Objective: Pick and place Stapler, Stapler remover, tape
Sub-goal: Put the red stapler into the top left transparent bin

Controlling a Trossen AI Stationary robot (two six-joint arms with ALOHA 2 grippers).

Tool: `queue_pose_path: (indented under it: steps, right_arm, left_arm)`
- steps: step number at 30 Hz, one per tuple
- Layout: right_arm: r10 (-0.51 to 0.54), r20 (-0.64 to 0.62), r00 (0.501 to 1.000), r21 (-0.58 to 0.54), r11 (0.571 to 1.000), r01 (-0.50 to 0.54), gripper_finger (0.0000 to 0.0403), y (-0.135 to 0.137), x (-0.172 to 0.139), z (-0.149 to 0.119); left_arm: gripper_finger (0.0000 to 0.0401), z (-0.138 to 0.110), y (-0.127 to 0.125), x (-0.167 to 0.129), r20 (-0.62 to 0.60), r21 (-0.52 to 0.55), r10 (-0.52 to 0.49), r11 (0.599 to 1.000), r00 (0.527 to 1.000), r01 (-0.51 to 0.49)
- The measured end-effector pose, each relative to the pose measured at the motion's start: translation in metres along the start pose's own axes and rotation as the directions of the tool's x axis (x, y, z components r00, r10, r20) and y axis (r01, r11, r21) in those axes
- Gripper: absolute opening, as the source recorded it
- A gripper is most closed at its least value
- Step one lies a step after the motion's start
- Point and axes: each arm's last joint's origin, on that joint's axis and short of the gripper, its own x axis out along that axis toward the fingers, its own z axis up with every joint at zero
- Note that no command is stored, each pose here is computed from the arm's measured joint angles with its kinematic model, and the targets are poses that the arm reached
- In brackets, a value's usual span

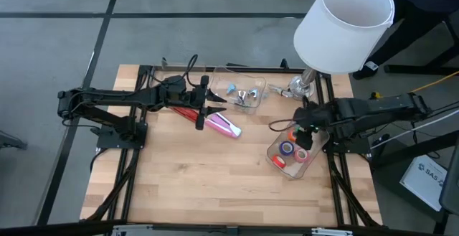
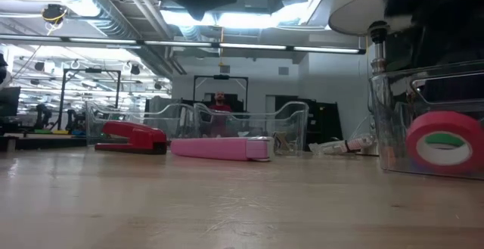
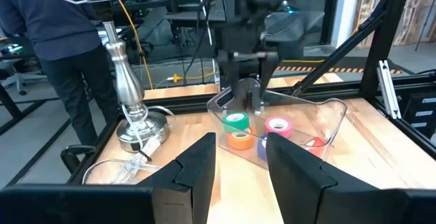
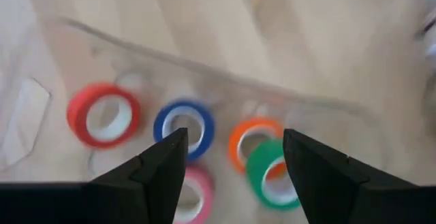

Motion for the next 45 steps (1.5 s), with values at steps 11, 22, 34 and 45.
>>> queue_pose_path:
  steps: [11, 22, 34, 45]
  right_arm:
    - [0.359, 0.518, 0.776, -0.256, 0.931, -0.260, 0.0240, -0.001, -0.027, -0.038]
    - [0.539, 0.696, 0.475, -0.417, 0.841, -0.344, 0.0239, -0.011, 0.025, -0.069]
    - [0.626, 0.724, 0.290, -0.553, 0.778, -0.298, 0.0239, -0.021, 0.043, -0.084]
    - [0.607, 0.742, 0.285, -0.589, 0.793, -0.156, 0.0239, -0.026, 0.060, -0.083]
  left_arm:
    - [0.0127, -0.003, 0.000, 0.000, -0.028, 0.012, 0.008, 1.000, 1.000, -0.007]
    - [0.0127, -0.003, 0.001, 0.000, -0.033, 0.023, 0.044, 0.999, 0.998, -0.043]
    - [0.0127, -0.003, 0.004, 0.000, -0.042, -0.001, 0.132, 0.991, 0.990, -0.132]
    - [0.0127, -0.003, 0.007, -0.001, -0.048, -0.024, 0.247, 0.968, 0.968, -0.249]
